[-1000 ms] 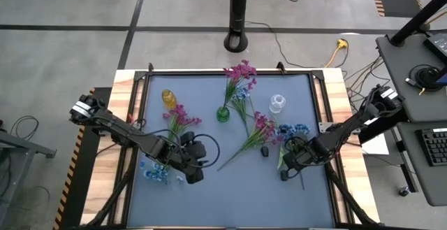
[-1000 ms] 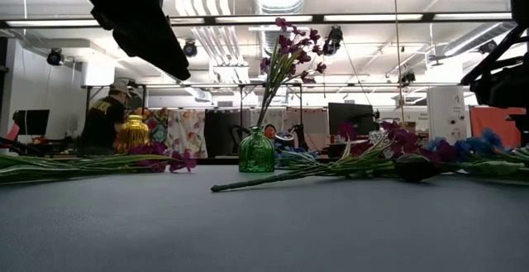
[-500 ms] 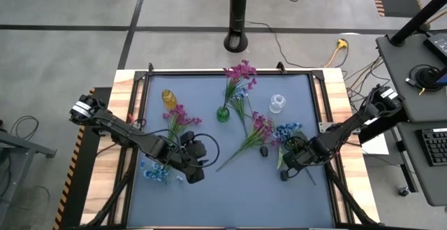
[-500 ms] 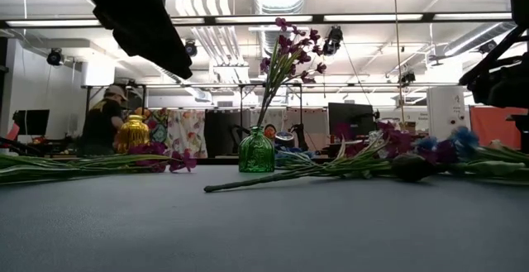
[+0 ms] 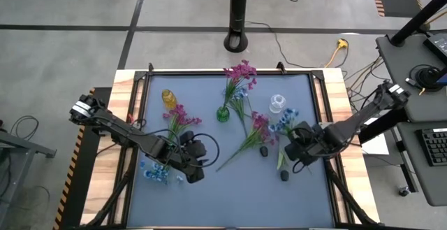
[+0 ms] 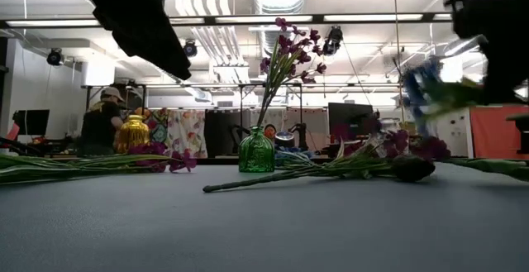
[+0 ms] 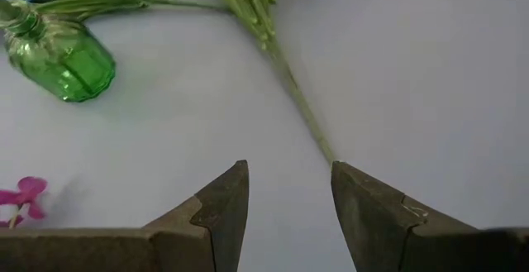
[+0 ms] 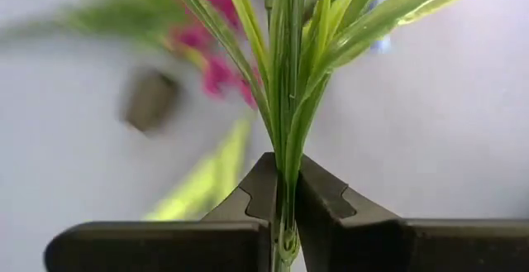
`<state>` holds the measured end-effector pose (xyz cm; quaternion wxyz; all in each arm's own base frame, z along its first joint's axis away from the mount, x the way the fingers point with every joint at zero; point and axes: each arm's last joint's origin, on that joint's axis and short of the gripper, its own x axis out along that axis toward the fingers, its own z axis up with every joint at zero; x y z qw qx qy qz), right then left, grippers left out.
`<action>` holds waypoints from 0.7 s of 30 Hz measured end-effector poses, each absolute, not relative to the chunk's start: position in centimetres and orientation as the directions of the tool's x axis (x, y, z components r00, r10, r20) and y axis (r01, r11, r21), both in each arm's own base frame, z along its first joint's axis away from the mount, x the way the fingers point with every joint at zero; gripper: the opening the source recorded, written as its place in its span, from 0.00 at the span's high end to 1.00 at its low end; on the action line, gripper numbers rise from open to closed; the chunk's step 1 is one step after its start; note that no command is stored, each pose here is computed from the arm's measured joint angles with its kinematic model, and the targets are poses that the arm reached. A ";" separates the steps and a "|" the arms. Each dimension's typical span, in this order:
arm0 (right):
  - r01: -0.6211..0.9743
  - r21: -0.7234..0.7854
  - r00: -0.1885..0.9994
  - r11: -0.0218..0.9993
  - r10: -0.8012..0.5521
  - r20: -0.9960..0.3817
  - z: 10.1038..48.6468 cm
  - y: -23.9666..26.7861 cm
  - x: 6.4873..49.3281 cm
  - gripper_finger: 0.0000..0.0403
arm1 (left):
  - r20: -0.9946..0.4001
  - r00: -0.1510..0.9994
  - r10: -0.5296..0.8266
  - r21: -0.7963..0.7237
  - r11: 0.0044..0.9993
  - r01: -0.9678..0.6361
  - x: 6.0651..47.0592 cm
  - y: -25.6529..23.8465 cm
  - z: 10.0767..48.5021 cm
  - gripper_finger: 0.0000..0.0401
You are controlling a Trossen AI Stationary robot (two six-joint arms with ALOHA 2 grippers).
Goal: Sort flowers into vase by color
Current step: Put the right blue flowers into the transparent vase
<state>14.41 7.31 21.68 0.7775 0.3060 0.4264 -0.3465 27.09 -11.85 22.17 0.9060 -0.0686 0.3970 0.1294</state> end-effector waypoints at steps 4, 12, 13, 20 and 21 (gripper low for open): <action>0.761 0.220 0.516 0.611 -0.363 -0.776 23.6 6.9 14.5 0.94 | -0.747 0.638 0.186 -0.008 0.957 -0.288 26.8 -11.8 22.2 0.61; 0.710 0.242 0.646 0.661 -0.475 -0.598 25.5 6.1 14.1 0.94 | -0.749 0.635 0.188 0.005 0.961 -0.278 26.8 -11.7 22.2 0.61; 0.702 0.246 0.658 0.669 -0.476 -0.584 25.7 6.1 14.1 0.94 | -0.749 0.635 0.188 0.005 0.961 -0.278 26.8 -11.7 22.2 0.61; 0.664 0.241 0.732 0.708 -0.549 -0.403 27.7 5.4 13.6 0.94 | -0.735 0.647 0.203 0.012 0.958 -0.287 26.9 -11.7 22.3 0.61; 0.664 0.227 0.735 0.712 -0.566 -0.373 28.0 5.3 13.5 0.94 | -0.730 0.651 0.209 0.014 0.956 -0.291 26.9 -11.7 22.3 0.61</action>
